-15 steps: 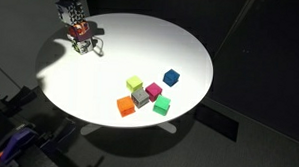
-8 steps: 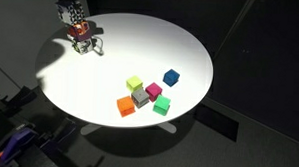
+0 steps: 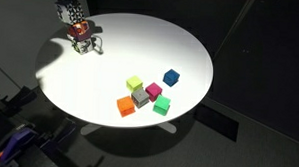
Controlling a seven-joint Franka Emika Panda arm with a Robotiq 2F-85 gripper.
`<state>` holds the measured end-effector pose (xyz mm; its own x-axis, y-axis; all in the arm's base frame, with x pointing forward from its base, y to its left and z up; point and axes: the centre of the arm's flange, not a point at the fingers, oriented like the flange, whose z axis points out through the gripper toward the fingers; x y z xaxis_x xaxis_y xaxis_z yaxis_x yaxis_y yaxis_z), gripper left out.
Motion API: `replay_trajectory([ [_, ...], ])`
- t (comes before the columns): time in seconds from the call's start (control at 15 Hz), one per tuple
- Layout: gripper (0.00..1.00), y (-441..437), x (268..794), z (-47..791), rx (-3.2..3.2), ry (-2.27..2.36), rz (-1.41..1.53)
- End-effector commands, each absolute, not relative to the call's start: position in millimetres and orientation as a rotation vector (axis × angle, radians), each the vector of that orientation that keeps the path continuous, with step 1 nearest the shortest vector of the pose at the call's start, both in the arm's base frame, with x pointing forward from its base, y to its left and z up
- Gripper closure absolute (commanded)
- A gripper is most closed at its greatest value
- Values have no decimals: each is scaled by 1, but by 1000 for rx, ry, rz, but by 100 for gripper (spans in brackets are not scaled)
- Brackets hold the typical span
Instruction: Put the light blue plushy cube on the orange plushy cube
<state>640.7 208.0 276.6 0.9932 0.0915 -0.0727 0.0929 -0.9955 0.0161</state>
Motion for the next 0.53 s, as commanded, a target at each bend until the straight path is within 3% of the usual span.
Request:
replay_trajectory([
  [0.0, 0, 205, 634, 294, 3129, 154, -97],
  [0.47, 0, 208, 624, 312, 3125, 154, -64],
])
